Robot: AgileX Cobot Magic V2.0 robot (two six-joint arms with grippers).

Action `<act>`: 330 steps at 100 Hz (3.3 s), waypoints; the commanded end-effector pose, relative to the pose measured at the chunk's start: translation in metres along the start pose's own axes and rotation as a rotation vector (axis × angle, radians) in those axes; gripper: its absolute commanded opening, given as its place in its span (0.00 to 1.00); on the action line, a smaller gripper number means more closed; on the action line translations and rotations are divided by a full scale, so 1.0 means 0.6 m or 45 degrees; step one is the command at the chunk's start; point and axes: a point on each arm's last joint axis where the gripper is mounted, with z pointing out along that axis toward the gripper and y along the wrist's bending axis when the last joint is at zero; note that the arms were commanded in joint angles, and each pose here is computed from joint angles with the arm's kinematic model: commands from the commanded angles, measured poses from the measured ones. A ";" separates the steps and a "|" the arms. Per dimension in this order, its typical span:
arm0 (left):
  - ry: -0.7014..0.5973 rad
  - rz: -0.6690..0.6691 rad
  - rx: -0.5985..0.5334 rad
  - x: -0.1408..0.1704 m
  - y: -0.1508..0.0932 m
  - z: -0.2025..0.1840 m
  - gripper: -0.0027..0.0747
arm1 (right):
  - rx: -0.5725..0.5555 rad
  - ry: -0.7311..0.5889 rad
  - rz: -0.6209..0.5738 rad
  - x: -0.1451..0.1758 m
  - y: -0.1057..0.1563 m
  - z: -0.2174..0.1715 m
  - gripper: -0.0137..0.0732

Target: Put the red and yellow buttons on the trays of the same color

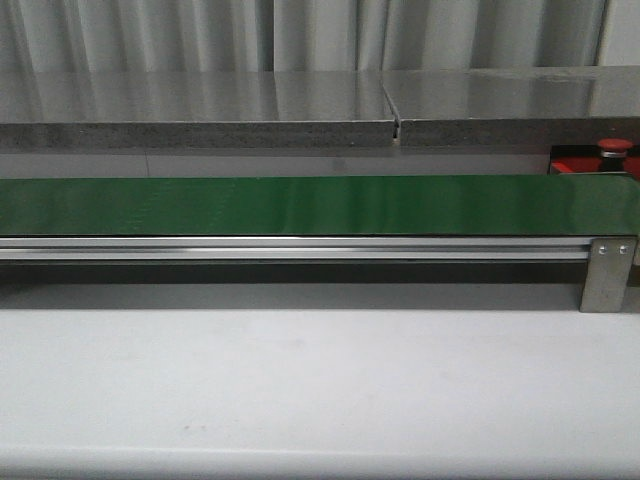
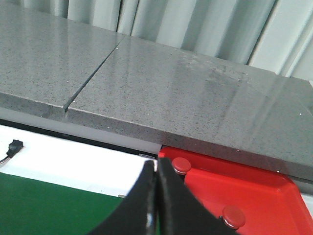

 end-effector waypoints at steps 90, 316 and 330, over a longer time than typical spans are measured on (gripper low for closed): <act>-0.237 -0.222 -0.105 -0.062 0.019 0.007 0.84 | -0.003 -0.073 0.031 -0.027 -0.004 -0.011 0.08; 0.199 -0.841 -0.316 -0.138 0.370 0.558 0.84 | -0.003 -0.073 0.031 -0.026 -0.004 -0.011 0.08; 0.216 -0.843 -0.314 -0.128 0.368 0.567 0.84 | -0.003 -0.073 0.031 -0.026 -0.004 -0.011 0.08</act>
